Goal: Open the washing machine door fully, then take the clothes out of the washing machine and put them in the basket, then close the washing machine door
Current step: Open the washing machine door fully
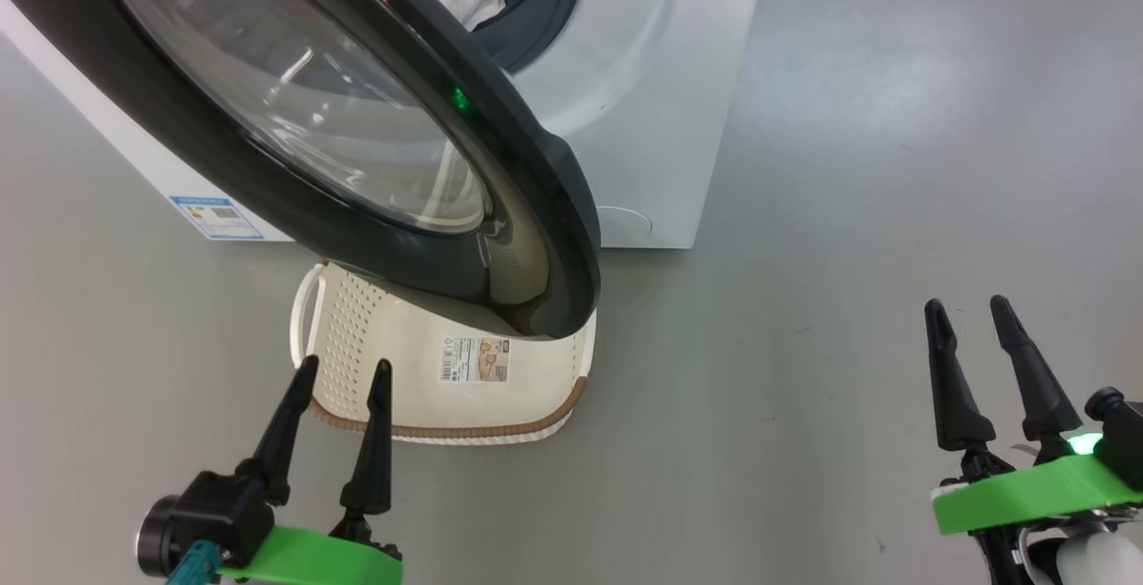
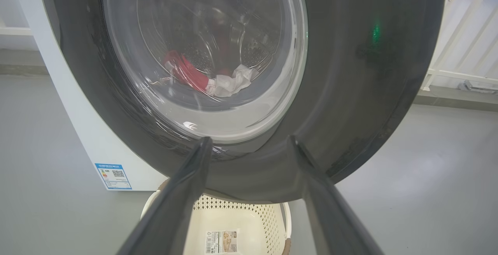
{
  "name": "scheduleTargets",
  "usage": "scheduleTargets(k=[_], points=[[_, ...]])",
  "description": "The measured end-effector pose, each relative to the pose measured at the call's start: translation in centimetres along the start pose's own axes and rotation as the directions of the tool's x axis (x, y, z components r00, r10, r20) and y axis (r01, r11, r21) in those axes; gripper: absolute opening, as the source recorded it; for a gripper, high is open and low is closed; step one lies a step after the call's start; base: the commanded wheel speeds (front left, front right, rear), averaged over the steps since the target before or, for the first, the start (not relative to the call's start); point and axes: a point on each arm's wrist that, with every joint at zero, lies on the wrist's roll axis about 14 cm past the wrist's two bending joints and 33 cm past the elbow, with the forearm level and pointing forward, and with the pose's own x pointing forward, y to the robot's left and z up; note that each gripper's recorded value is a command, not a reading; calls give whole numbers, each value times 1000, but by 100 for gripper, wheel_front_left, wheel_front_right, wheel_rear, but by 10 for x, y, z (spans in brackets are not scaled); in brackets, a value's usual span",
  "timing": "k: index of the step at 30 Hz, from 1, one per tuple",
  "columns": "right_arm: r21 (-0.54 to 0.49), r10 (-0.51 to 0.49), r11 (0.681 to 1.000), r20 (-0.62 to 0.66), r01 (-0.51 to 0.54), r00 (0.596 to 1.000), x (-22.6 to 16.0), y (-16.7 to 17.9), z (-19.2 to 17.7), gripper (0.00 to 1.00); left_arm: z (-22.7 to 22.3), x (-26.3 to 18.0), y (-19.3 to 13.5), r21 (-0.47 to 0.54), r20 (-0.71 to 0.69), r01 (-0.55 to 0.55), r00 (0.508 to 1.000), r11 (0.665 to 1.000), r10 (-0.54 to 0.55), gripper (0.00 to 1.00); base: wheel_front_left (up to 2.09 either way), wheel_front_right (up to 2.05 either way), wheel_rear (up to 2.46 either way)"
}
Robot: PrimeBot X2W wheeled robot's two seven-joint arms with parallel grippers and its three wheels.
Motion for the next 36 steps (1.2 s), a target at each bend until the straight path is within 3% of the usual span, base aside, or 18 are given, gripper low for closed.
scheduleTargets(k=[14,32,33,34,35,36], points=[[-46,-49,998,-31,48,998,-16,-8,-12,100,2,-1,3,12,4,-9,1000,1000,9,100,0,0,0],[-38,-23,999,-46,21,999,-15,2,-18,100,4,-3,4,13,9,-13,1000,1000,12,100,0,0,0],[-28,-17,999,-47,16,999,-14,4,-19,47,4,-3,4,13,9,-12,1000,1000,12,100,0,0,0],[-12,-15,1000,-45,14,999,-14,6,-19,29,4,-3,4,13,9,-12,1000,1000,12,100,0,0,0],[3,-14,1000,-41,15,999,-13,7,-18,0,4,-4,4,14,10,-11,1000,1000,11,100,0,0,0],[16,-12,1000,-38,12,999,-12,8,-17,0,4,-4,3,14,10,-10,1000,1000,10,100,0,0,0]])
